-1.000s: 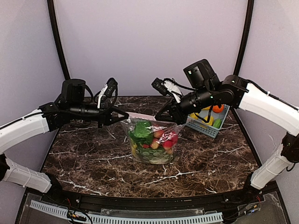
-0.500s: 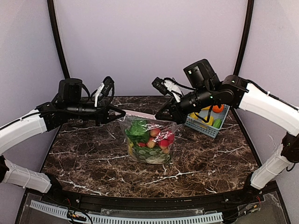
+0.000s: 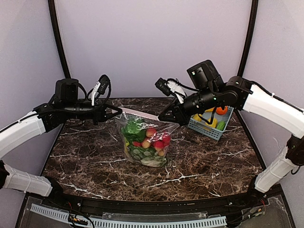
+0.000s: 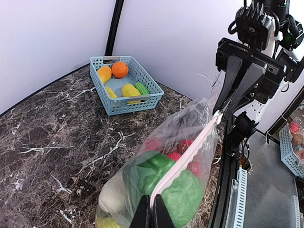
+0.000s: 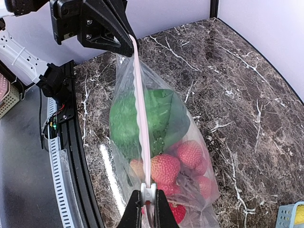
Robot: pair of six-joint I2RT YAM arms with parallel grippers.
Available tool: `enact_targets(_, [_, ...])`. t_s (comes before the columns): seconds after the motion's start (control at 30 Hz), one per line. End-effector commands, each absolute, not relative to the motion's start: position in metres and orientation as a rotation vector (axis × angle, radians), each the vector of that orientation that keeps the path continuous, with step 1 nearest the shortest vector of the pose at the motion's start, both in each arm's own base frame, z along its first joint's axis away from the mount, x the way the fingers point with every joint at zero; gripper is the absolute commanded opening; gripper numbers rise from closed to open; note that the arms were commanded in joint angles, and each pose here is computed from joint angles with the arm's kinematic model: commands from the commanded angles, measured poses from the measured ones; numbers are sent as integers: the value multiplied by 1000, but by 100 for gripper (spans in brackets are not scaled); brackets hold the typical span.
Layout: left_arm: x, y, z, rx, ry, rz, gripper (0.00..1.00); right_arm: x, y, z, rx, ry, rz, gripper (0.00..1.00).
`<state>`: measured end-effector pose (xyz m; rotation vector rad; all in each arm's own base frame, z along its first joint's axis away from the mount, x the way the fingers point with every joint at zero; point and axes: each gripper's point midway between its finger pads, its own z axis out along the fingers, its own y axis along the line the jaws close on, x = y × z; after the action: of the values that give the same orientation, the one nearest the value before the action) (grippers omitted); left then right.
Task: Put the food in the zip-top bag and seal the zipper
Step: Zip the zipper on the zipper food storage bag.
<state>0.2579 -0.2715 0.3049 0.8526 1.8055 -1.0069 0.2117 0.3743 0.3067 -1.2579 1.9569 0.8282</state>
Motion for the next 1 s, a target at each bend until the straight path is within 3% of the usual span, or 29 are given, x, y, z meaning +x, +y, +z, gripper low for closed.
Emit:
enact_targets(0.0, [272,-249,316,750,1798,-934,1,210,353,299,-1233,2026,776,0])
enact_targets(0.97, [313,-191,321,525,1834,-827,1,214,342,292,-1215,2056,747,0])
